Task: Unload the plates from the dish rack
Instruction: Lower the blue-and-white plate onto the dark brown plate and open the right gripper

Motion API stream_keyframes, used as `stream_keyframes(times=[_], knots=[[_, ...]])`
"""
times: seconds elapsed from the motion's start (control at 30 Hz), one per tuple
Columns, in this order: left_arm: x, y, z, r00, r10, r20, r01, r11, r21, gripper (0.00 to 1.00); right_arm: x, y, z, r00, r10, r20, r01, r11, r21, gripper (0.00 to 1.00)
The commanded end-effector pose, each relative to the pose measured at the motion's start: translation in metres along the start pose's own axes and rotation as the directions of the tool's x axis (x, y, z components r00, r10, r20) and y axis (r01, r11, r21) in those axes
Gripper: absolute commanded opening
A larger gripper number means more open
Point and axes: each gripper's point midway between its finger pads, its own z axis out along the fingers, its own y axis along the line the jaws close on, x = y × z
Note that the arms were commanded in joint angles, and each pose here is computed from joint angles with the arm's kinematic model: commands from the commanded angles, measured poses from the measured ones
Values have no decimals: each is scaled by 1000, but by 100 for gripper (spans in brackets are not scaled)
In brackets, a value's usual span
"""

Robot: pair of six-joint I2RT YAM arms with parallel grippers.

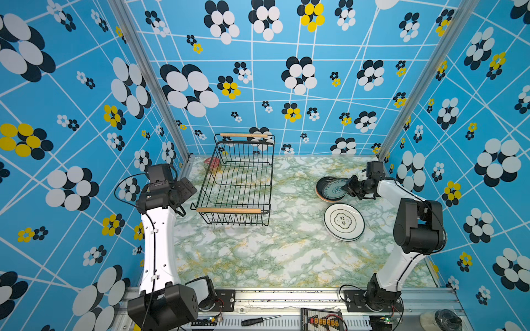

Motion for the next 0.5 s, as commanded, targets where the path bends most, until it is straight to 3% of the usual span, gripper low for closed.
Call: stream_keyframes(times=[0.0, 0.27, 0.47], knots=[[10, 14, 27, 998, -12, -63, 11, 1000, -12, 99, 2, -3, 2, 999, -28, -26, 29, 999, 30, 19], [14, 34, 59, 995, -46, -92, 40, 997, -71, 99, 12, -12, 10, 996, -42, -76, 48, 996, 79, 31], [12, 35, 58, 996, -38, -83, 32, 997, -73, 99, 14, -14, 9, 991, -94, -93, 109, 979, 173, 51]])
